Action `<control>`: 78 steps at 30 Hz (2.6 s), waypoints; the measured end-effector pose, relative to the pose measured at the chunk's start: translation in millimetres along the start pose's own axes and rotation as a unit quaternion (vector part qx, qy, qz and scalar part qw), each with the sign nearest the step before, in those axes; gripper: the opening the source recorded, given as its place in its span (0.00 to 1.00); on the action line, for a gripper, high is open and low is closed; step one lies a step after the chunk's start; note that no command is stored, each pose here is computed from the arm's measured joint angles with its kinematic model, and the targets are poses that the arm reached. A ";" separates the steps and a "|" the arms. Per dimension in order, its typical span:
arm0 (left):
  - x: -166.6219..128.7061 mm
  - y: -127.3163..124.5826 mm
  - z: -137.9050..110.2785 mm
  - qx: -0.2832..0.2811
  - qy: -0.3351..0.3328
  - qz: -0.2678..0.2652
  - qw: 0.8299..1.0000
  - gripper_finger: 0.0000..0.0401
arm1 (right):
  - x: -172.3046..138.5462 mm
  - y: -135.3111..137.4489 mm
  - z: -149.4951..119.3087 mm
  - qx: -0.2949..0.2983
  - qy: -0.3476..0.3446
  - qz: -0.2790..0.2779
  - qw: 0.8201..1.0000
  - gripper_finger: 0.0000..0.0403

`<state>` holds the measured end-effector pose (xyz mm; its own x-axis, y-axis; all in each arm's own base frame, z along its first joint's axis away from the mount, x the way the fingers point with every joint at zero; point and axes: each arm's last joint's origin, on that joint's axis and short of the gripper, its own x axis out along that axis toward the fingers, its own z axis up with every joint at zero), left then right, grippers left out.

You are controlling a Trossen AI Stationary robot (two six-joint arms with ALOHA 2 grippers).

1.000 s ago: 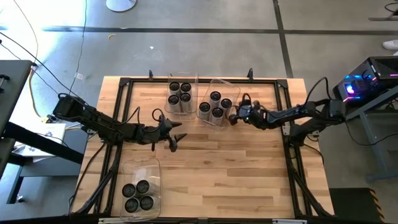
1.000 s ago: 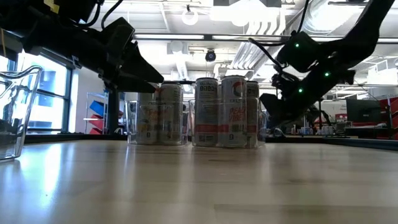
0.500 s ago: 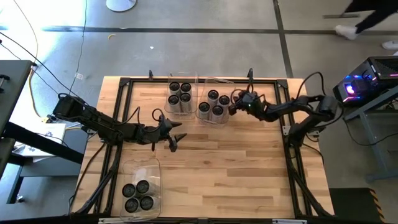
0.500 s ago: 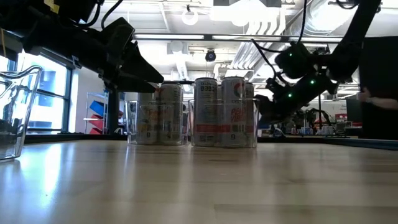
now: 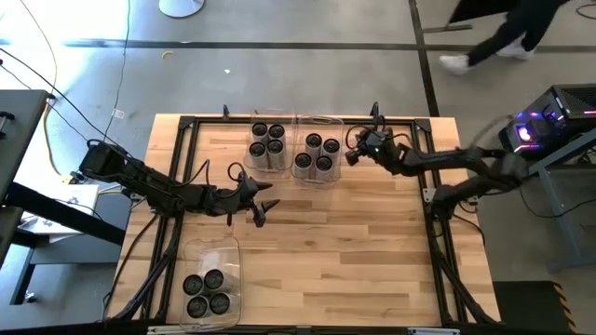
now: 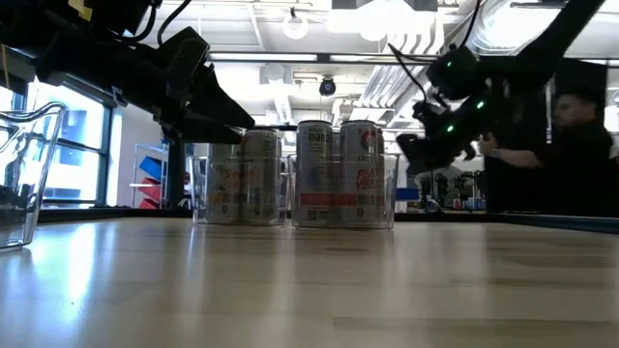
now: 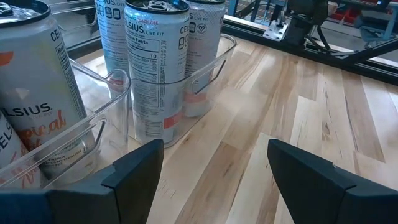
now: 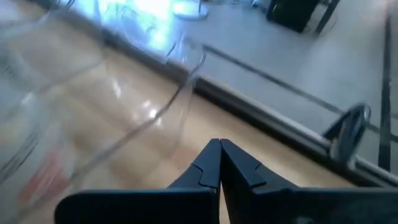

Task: Sort soda cans
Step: Adjust the top left and right transparent bins

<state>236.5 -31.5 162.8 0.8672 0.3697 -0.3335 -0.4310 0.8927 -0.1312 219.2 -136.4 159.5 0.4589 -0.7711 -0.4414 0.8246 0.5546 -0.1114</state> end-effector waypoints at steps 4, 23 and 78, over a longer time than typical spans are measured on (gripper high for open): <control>0.0 -0.1 0.0 -0.001 0.000 0.000 1.000 0.70 | -29.9 1.5 -2.6 -0.010 0.057 0.026 0.998 0.00; 0.0 0.1 0.1 0.000 -0.001 0.002 1.000 0.70 | -71.7 85.0 -38.5 -0.052 0.104 0.263 0.958 0.00; -0.1 -1.5 3.9 0.004 -0.019 -0.005 1.000 0.70 | 14.3 57.1 -32.6 -0.045 -0.007 0.150 0.988 0.00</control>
<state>238.0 -31.9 166.7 0.8804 0.3696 -0.2971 -0.4199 0.8987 -0.1265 262.1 -105.6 117.8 0.6839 -0.5715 -0.4536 0.6182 0.7841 -0.0559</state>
